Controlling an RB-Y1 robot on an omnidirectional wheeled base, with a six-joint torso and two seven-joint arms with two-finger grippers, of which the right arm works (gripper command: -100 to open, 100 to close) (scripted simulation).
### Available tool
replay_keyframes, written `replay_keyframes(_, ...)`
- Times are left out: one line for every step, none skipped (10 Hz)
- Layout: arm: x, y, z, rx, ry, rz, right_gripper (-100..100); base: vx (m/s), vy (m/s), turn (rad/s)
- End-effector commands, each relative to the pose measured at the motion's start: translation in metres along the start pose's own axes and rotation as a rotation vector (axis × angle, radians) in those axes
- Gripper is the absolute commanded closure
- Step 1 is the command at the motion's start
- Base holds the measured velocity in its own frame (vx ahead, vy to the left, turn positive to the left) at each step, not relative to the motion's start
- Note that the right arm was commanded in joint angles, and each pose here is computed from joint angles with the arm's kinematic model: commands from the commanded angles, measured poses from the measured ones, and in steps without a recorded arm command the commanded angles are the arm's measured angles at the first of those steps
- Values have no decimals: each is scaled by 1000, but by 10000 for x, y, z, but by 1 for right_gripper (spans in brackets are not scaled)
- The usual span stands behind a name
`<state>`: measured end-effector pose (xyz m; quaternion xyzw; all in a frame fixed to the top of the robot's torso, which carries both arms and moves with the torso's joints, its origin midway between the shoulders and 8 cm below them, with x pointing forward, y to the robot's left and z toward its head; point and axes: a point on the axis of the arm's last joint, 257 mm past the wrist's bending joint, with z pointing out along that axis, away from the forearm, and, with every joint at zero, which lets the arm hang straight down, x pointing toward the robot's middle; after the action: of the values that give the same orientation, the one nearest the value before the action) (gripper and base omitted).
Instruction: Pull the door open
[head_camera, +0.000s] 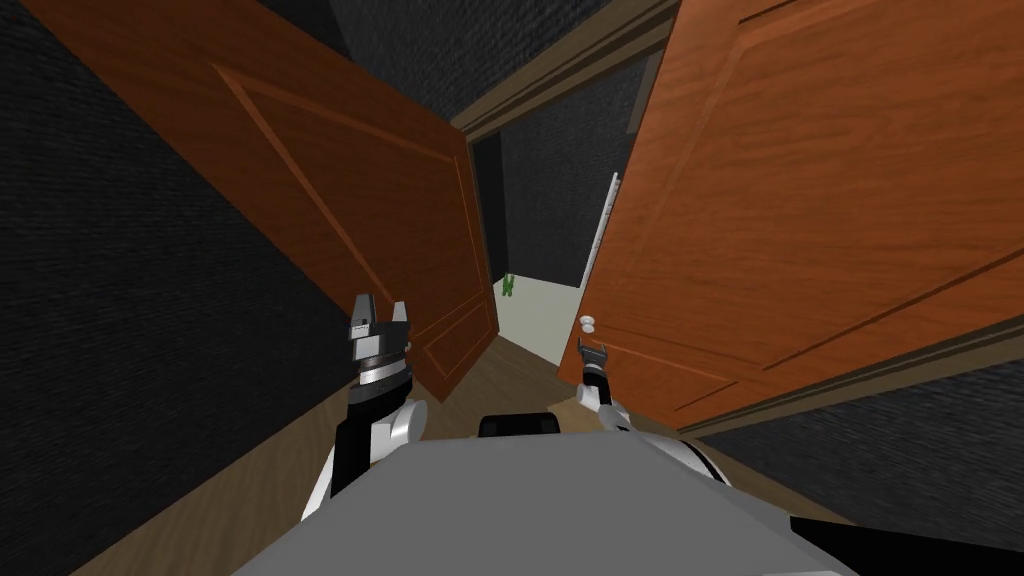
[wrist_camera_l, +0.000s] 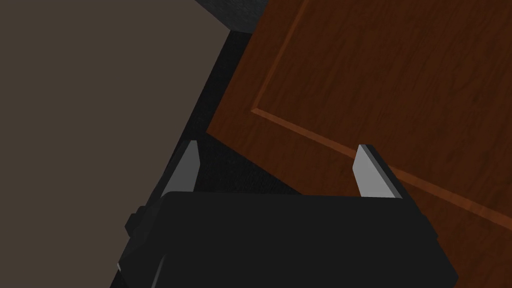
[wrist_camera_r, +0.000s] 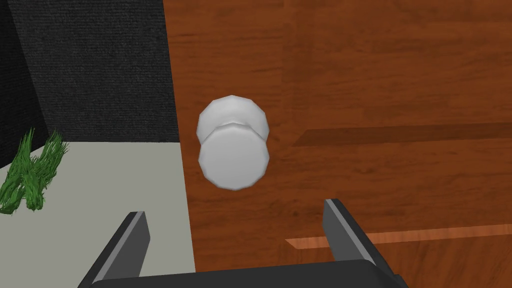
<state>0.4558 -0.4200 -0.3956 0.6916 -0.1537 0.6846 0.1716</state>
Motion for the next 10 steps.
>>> replay_keyframes(-2,56,-31,-4,0,4,-100,166,-12,11)
replay_keyframes(19,52,-20,-4,5,5,-100,57,-1,-17)
replay_keyframes(9,279,-17,-19,4,5,-100,87,-9,90)
replay_keyframes(7,357,-16,-25,4,6,-100,150,-9,116)
replay_keyframes(5,509,-17,-35,5,6,-100,175,-5,89)
replay_keyframes(-120,538,-85,-38,-27,-1,-100,114,-13,23)
replay_keyframes(9,704,-19,-47,5,6,-100,134,-16,65)
replay_keyframes(147,671,51,-42,39,14,-100,129,-21,43)
replay_keyframes(9,704,-19,-47,5,6,-100,62,-9,14)
replay_keyframes(46,692,4,-45,14,8,-100,20,-2,1)
